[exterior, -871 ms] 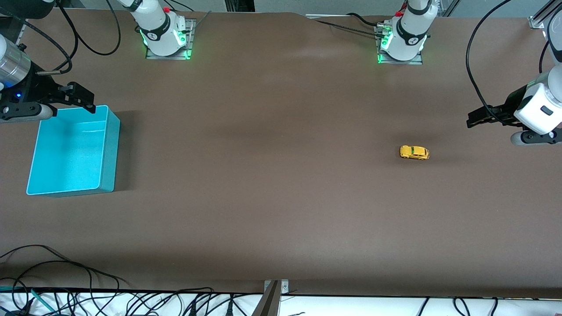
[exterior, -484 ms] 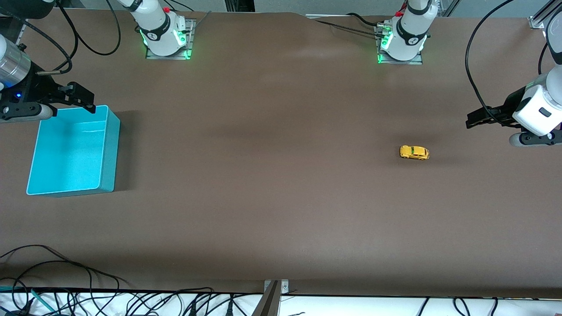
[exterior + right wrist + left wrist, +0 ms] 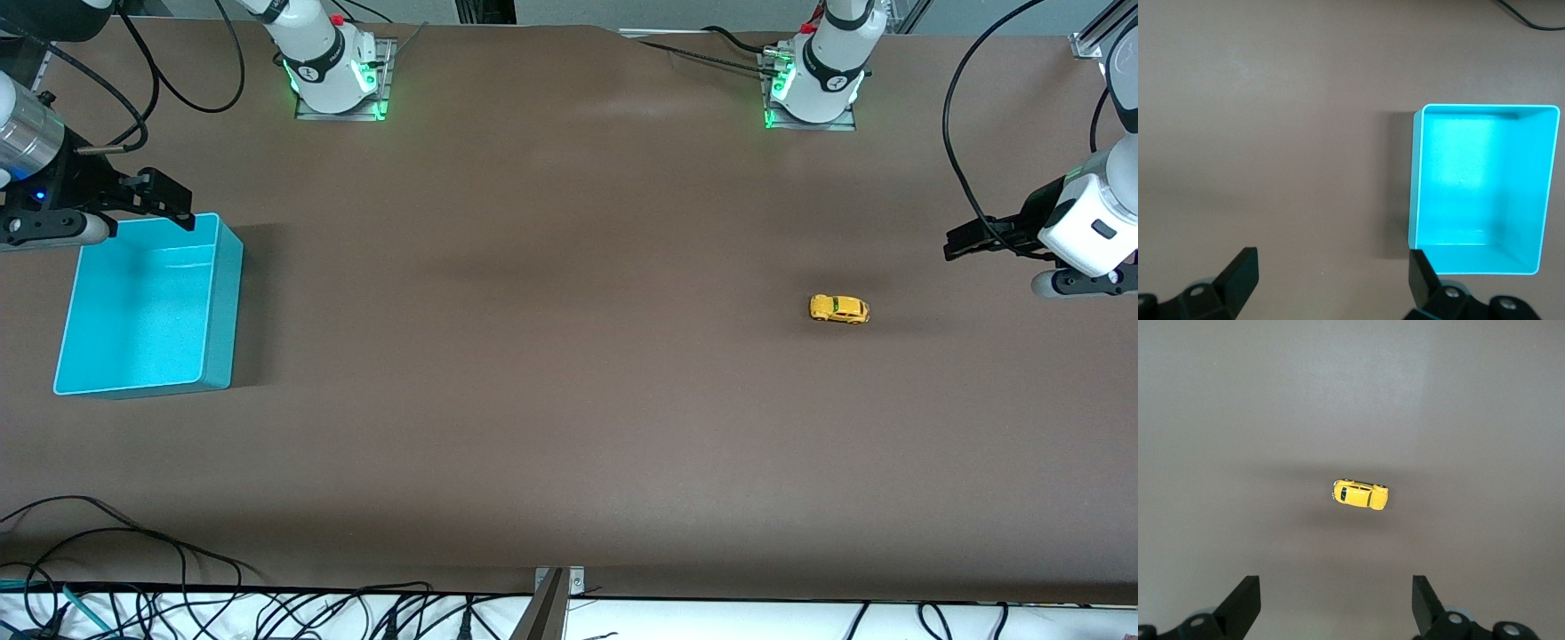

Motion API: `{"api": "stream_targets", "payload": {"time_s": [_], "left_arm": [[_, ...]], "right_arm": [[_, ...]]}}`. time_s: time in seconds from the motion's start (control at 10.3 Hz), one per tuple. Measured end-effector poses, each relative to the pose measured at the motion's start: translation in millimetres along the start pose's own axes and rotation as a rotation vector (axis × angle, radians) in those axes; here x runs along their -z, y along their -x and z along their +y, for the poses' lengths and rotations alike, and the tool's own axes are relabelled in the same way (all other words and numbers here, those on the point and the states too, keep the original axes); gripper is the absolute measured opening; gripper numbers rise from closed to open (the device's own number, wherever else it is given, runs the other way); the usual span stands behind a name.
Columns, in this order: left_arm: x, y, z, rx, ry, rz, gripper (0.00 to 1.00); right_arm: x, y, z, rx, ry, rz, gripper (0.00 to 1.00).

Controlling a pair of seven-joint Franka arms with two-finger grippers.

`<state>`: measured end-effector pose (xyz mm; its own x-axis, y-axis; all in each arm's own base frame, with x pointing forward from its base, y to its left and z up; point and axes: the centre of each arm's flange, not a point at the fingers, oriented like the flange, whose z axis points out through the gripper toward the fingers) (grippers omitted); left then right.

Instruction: Wind up and store yellow beetle car

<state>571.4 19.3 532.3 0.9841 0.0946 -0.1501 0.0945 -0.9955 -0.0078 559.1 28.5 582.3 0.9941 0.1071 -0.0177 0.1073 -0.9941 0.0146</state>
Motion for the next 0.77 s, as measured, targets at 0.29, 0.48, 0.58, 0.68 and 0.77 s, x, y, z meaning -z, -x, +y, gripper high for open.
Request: {"api": "stream_targets", "payload": {"time_s": [0.29, 0.48, 0.58, 0.68, 0.77], "left_arm": [[-3.5, -1.6, 0.0, 0.002, -0.001, -0.008, 1.0], [-3.8, -1.7, 0.0, 0.002, -0.001, -0.009, 1.0], [-3.8, -1.7, 0.1, 0.002, -0.001, -0.009, 1.0], [-4.1, -1.8, 0.1, 0.002, -0.001, -0.009, 1.0], [-4.8, -2.1, 0.1, 0.002, -0.002, -0.011, 1.0]], "right_arm": [[-2.1, -0.7, 3.7, -0.007, 0.0, -0.004, 1.0], [-2.2, -0.7, 4.7, -0.009, -0.002, -0.004, 1.0], [-2.3, -0.6, 6.1, -0.012, -0.005, -0.004, 1.0], [-2.3, -0.5, 8.6, -0.018, -0.01, -0.004, 1.0], [-2.4, -0.4, 10.1, -0.021, -0.012, -0.004, 1.0]]}}
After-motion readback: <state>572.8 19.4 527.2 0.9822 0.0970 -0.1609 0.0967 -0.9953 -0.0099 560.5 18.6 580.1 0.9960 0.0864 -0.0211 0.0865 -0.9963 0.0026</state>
